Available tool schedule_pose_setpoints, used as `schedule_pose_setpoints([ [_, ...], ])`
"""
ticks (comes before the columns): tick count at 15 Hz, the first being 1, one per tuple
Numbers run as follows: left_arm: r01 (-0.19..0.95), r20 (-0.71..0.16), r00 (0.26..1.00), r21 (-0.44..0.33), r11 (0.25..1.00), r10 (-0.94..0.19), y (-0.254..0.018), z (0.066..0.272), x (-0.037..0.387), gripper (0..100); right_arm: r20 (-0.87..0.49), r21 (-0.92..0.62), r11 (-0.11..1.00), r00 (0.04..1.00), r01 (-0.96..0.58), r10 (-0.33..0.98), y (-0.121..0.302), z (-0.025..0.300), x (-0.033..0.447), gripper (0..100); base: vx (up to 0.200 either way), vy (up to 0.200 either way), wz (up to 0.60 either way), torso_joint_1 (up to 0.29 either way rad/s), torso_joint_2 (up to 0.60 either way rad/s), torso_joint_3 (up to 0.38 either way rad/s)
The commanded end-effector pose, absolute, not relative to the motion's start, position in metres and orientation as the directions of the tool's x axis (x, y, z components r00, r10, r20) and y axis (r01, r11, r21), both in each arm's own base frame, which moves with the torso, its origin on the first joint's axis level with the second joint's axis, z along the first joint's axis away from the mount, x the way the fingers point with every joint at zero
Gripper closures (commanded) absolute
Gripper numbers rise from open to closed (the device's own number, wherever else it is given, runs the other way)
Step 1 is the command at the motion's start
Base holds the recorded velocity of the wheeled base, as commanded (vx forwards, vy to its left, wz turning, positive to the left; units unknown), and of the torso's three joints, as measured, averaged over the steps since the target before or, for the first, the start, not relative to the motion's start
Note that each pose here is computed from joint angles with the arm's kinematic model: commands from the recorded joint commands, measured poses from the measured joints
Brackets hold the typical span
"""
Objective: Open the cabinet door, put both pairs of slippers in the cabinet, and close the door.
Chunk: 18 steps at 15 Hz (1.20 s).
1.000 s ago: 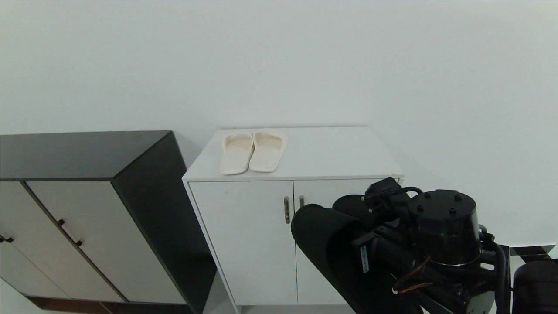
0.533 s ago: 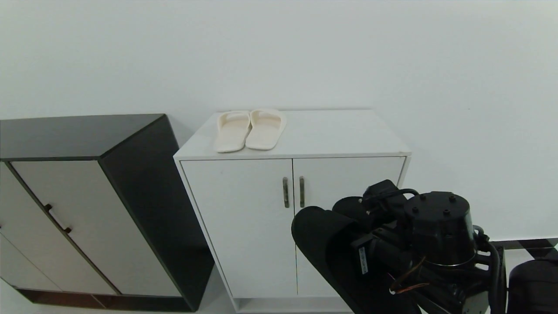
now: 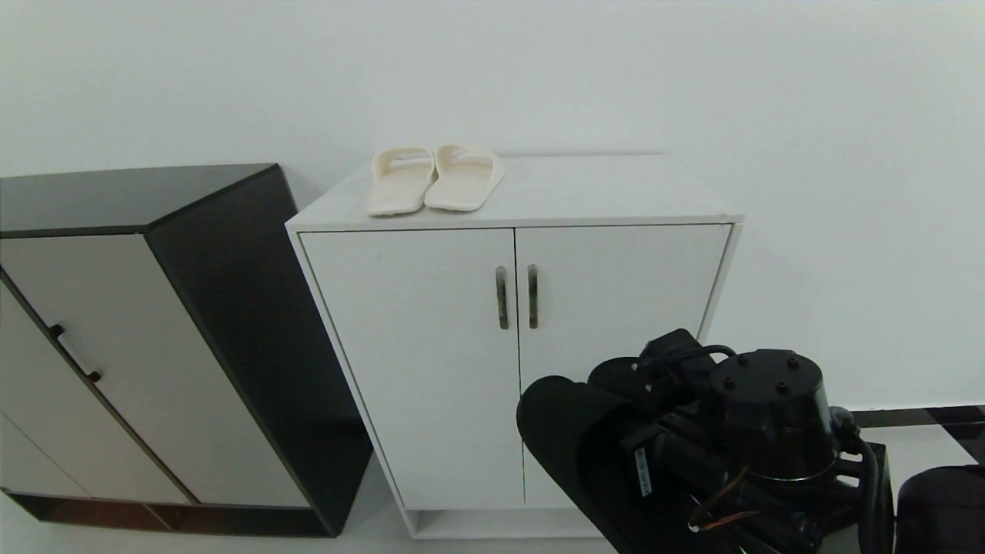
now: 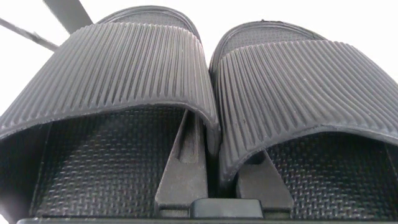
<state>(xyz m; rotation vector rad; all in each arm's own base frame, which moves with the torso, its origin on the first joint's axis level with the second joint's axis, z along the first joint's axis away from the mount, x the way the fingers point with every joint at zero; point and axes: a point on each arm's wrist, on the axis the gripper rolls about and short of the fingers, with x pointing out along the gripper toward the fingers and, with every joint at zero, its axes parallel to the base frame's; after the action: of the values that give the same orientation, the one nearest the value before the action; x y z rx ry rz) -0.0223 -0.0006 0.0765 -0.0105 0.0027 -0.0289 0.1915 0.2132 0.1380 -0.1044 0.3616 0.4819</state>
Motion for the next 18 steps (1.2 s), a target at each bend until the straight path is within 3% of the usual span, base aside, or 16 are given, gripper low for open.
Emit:
schedule_pose_setpoints([
  [1,0.031,-0.009,0.999,-0.011,0.999,-0.031,-0.001,0.077,-0.022,0,-0.371,-0.016,0.880,0.820,-0.475,0.436,0.214,0.135,0.190,100,0.000,0.000,0.00,-0.159,0.47,0.310],
  [4,0.015,0.000,1.000,-0.003,1.000,-0.015,0.000,0.079,-0.022,0,-0.368,-0.005,0.867,0.807,-0.499,0.462,0.215,0.137,0.190,100,0.000,0.000,0.00,-0.144,0.47,0.325],
  [6,0.007,0.009,1.000,-0.047,0.999,-0.006,0.000,0.124,-0.019,0,-0.369,-0.005,0.865,0.805,-0.501,0.464,0.215,0.137,0.188,100,0.000,0.000,0.00,-0.124,0.46,0.332],
  [7,0.043,-0.009,0.999,-0.088,0.995,-0.044,-0.001,0.163,-0.006,0,-0.358,-0.002,0.865,0.808,-0.502,0.468,0.214,0.141,0.187,100,0.000,0.000,0.00,-0.115,0.47,0.349],
  [8,0.104,-0.092,0.990,-0.085,0.991,-0.112,-0.002,0.173,0.013,0,-0.354,-0.012,0.862,0.808,-0.507,0.470,0.213,0.142,0.186,100,0.000,0.000,0.00,-0.100,0.43,0.354],
  [10,0.191,-0.152,0.967,-0.101,0.976,-0.205,-0.006,0.181,0.057,0,-0.337,-0.019,0.859,0.812,-0.512,0.476,0.213,0.143,0.184,100,0.000,0.000,0.00,-0.078,0.44,0.368],
  [13,0.303,-0.129,0.943,-0.046,0.952,-0.307,-0.019,0.195,0.110,0,-0.328,-0.035,0.857,0.816,-0.515,0.477,0.212,0.143,0.183,100,0.000,0.000,0.00,-0.032,0.40,0.351],
  [15,0.367,-0.148,0.920,-0.005,0.930,-0.363,-0.034,0.203,0.135,0,-0.318,-0.032,0.854,0.816,-0.519,0.483,0.211,0.146,0.181,100,0.000,0.000,0.00,-0.010,0.15,0.137],
  [18,0.462,-0.163,0.875,-0.006,0.887,-0.456,-0.060,0.215,0.168,0,-0.314,-0.028,0.851,0.813,-0.525,0.490,0.211,0.148,0.180,100,0.000,0.000,0.00,-0.001,0.03,0.012],
])
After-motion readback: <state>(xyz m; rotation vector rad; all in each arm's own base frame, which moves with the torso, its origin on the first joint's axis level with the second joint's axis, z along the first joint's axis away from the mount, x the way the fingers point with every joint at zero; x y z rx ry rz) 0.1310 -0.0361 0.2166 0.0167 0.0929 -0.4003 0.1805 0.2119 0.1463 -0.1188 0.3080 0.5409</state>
